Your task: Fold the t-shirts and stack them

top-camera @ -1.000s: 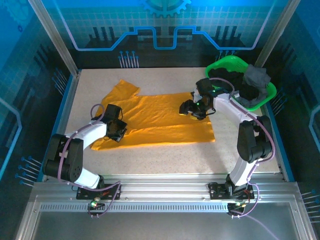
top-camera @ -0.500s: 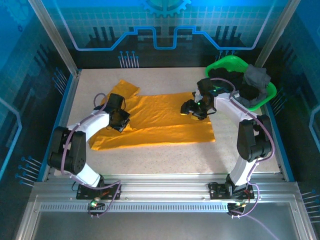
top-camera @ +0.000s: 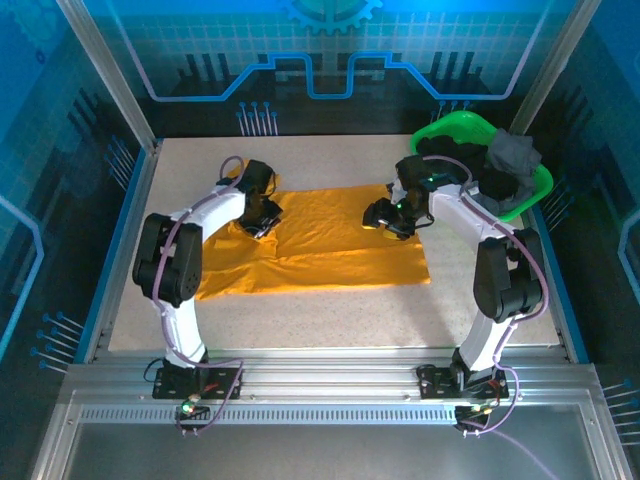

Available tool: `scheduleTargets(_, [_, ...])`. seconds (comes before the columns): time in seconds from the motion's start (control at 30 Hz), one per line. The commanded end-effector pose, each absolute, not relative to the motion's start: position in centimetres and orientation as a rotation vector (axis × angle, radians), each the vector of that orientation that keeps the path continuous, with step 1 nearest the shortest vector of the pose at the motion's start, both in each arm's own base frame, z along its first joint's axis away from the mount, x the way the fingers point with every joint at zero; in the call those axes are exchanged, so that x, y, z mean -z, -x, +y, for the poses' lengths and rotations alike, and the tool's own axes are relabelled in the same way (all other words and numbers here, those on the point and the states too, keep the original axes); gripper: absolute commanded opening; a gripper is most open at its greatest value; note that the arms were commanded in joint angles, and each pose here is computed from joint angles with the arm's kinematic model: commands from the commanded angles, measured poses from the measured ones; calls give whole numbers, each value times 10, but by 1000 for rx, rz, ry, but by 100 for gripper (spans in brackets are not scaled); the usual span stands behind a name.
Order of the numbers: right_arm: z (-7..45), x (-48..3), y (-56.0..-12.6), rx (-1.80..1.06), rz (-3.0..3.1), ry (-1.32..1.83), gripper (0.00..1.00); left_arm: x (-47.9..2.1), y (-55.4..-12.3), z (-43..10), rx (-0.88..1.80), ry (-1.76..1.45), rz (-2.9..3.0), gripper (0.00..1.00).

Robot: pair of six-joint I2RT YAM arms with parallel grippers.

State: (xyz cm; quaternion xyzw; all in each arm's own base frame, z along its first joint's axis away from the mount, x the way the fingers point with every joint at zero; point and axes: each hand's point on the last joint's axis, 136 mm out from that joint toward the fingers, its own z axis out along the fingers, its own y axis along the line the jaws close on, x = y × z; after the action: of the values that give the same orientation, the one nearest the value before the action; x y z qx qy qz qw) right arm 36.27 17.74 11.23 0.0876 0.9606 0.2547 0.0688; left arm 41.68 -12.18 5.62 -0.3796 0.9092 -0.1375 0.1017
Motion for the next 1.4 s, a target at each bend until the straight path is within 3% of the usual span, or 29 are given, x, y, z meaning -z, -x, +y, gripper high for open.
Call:
scheduleTargets(0.0, [178,-111,-363,-793,2912,-290,62,-70,-422,-118,348,989,2703,56])
scheduleTargets(0.17, [180,-108,-359,-797,2922,-276,62,-109,-414,-103,361,969,2547,61])
scheduleTargets(0.3, [185,-106,-359,-808,2922,-264,62,-97,-386,-92,441,1109,2528,47])
scheduleTargets(0.53, [180,-101,-359,-756,2931,-258,59,-67,-326,-35,394,1431,2476,36])
scheduleTargets(0.73, [148,-78,-348,-642,3008,-387,51,-43,-281,-1,243,1642,2482,36])
scheduleTargets(1.0, [130,-37,-309,-426,3163,-511,46,3,-245,6,138,1950,2443,38])
scheduleTargets(1.37, [136,-8,-259,-179,3316,-477,45,10,-194,22,41,2142,2350,39])
